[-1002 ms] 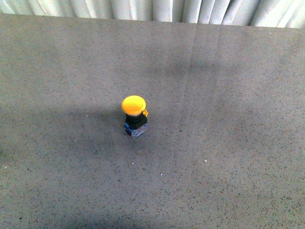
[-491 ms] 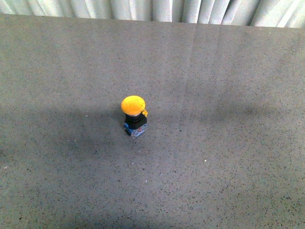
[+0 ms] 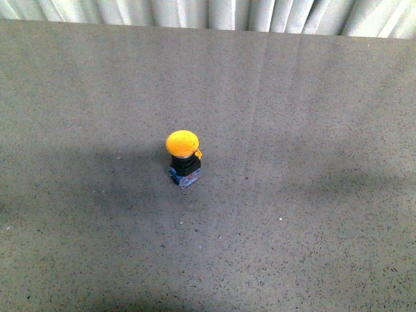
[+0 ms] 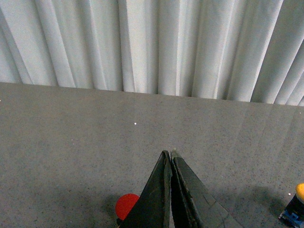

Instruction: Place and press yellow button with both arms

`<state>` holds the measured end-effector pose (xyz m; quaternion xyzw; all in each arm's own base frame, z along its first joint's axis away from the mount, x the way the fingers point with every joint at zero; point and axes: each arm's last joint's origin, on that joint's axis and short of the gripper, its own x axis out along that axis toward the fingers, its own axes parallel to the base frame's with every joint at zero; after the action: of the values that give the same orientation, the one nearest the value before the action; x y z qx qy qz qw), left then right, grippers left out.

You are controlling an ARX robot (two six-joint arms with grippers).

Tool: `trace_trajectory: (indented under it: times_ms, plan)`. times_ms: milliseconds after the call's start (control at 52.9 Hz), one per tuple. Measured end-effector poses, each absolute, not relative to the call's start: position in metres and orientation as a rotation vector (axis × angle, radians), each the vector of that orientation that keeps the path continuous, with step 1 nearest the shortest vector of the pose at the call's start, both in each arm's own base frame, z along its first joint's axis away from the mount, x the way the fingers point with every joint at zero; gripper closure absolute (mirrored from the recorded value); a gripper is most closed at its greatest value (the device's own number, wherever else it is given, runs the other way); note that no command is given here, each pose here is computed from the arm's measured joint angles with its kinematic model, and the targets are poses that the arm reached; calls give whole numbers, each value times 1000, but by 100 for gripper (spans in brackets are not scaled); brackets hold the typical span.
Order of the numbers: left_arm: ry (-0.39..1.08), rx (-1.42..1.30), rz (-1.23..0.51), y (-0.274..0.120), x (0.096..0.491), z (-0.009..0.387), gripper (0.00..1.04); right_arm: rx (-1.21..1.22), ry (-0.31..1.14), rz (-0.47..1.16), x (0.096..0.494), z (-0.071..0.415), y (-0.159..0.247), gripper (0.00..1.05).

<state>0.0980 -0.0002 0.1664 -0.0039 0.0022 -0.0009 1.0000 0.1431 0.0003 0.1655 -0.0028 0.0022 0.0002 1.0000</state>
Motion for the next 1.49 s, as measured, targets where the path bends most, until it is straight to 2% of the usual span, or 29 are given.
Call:
trace_trajectory:
  times_ms: [1436, 1493]
  plan:
    - [4, -8, -2, 0, 98, 166, 103, -4, -14, 0, 97, 169, 0, 103]
    - [4, -8, -2, 0, 98, 166, 97, -4, -14, 0, 97, 169, 0, 100]
